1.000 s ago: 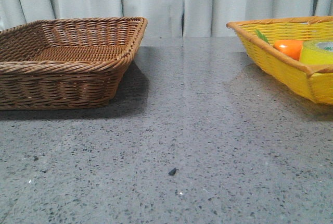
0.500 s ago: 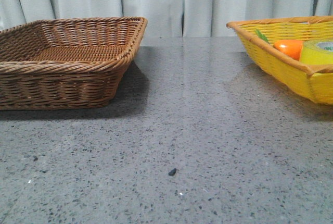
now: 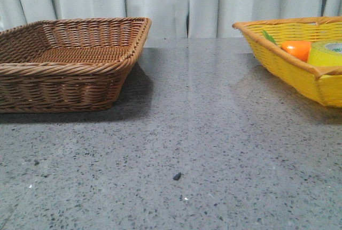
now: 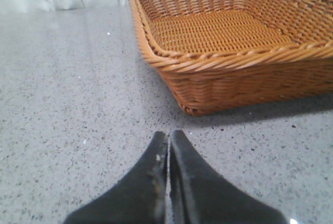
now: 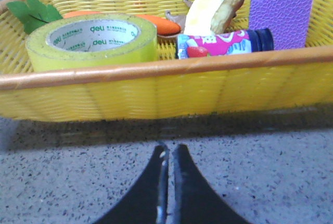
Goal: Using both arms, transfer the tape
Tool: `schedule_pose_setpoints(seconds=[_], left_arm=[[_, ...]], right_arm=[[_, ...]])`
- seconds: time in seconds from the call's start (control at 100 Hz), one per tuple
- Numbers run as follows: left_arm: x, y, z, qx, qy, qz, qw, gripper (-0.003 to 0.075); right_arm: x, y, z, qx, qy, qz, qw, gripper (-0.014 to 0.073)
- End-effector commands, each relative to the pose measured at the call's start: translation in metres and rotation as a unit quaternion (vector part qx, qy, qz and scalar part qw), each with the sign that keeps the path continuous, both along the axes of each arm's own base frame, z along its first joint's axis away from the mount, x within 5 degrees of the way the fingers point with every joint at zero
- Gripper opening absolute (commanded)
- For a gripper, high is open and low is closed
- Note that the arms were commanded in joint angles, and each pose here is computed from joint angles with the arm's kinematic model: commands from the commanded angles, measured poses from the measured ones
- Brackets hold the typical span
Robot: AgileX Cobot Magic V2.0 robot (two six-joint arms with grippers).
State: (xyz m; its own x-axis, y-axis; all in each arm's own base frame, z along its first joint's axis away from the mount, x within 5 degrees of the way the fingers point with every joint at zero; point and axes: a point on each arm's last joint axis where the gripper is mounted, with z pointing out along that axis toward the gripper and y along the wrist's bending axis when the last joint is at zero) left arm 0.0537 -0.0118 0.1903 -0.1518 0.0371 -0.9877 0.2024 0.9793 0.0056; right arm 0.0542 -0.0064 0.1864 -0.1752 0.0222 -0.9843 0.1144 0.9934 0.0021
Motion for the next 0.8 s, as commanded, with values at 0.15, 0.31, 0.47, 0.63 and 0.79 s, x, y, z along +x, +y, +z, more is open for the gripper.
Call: schedule_pose_setpoints(seconds=[0.15, 0.31, 0.47, 0.63, 0.79], left_arm=[[0.000, 0.001, 0.015, -0.031, -0.098, 0.009, 0.995, -0.0021], [-0.001, 0.002, 0.020, -0.036, -0.125, 0.011, 0.991, -0.0021], [-0.002, 0.002, 0.024, -0.046, -0.132, 0.011, 0.990, -0.0021], [-0.003, 0.002, 0.031, -0.050, -0.134, 0.010, 0.990, -0.0021], [-0.004, 0.002, 0.042, -0.062, -0.140, 0.009, 0.988, -0.0021]], right_arm=[[0.001, 0.000, 0.010, -0.015, -0.089, -0.001, 0.996, -0.0074], [0.001, 0.000, 0.016, -0.019, -0.119, -0.001, 0.993, -0.0074], [0.000, 0.000, 0.019, -0.010, -0.123, 0.000, 0.992, -0.0074], [-0.002, 0.001, 0.027, 0.002, -0.107, 0.000, 0.994, -0.0074], [-0.002, 0.002, 0.040, 0.035, -0.103, 0.002, 0.994, -0.0074]])
